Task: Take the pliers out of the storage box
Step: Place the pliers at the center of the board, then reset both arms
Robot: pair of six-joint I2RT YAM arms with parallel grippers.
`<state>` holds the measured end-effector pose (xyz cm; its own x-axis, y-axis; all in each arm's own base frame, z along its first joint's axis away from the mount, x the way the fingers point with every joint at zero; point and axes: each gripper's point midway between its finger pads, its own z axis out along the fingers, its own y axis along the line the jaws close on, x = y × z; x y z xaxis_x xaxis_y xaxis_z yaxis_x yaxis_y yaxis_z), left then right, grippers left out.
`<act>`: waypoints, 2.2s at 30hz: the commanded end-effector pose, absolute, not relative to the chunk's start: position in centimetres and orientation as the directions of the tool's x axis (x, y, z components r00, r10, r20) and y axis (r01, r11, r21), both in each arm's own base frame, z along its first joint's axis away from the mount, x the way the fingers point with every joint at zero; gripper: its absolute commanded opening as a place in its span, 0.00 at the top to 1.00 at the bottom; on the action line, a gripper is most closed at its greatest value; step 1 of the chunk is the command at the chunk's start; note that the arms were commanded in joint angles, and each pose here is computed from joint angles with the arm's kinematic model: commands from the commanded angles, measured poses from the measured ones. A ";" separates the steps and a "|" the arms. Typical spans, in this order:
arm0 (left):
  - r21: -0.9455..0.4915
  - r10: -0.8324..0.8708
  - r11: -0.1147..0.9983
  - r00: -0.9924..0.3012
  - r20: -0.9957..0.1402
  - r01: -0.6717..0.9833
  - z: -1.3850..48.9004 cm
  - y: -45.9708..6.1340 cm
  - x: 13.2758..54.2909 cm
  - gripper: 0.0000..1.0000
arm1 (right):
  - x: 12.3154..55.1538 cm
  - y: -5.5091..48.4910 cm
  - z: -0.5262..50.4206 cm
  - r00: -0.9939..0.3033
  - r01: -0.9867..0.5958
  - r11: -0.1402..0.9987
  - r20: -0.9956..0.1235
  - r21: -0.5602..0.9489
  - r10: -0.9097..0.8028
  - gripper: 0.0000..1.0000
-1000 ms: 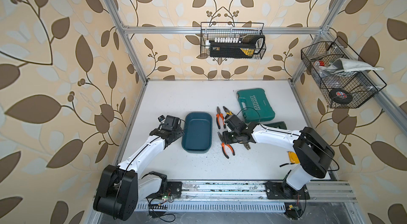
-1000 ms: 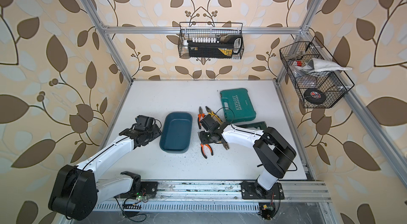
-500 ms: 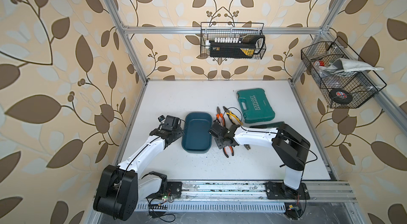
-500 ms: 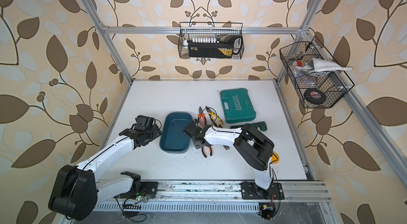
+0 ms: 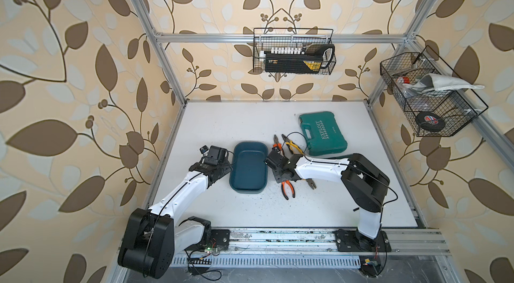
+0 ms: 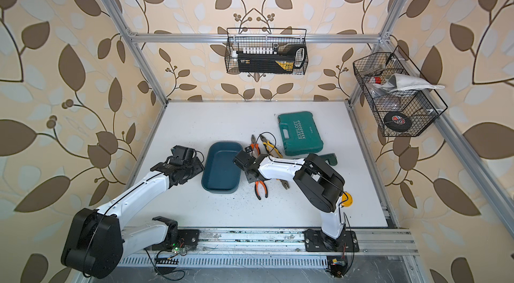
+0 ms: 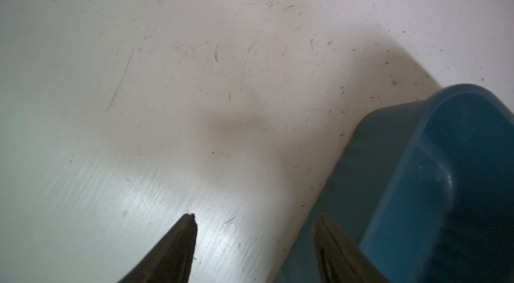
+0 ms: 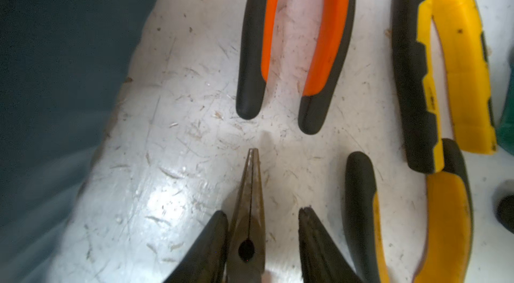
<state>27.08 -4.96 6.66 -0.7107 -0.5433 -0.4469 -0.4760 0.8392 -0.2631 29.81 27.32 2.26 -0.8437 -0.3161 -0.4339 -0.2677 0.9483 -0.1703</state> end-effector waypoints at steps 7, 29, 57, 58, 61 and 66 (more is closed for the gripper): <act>-0.305 -0.524 0.851 -0.704 -0.479 -0.427 8.3 -5.7 28.0 0.29 | 31.6 27.6 9.4 -0.785 -0.251 0.963 -0.560 -0.100 -0.263 0.16; -0.501 -0.620 0.780 -0.577 -0.531 -0.376 9.6 -6.2 27.5 0.01 | 34.6 7.4 25.0 -0.422 0.177 0.984 -0.904 -0.013 0.064 0.00; -0.541 -0.545 0.815 -0.593 -0.592 -0.209 11.5 -7.9 28.1 0.01 | 38.6 -1.9 9.6 -0.316 0.186 0.980 -0.949 -0.067 -0.005 0.01; -0.535 -0.548 0.816 -0.582 -0.601 -0.216 11.7 -7.6 28.0 0.01 | 38.4 -1.9 9.3 -0.338 0.187 0.980 -0.941 -0.069 -0.002 0.00; -0.516 -0.553 0.822 -0.556 -0.621 -0.242 12.1 -6.7 27.8 0.01 | 38.4 -1.9 9.5 -0.332 0.189 0.980 -0.943 -0.069 -0.002 0.01; -0.452 -0.595 0.804 -0.501 -0.628 -0.387 12.5 -3.9 26.9 0.01 | 38.4 -1.9 9.4 -0.336 0.190 0.979 -0.942 -0.068 0.000 0.00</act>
<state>27.33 -5.74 11.66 -0.5452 -0.5833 -0.6022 -0.3047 0.8070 -0.5058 37.91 -2.28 8.78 -0.3619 -0.0061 -0.9322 0.2002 0.9761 -0.0841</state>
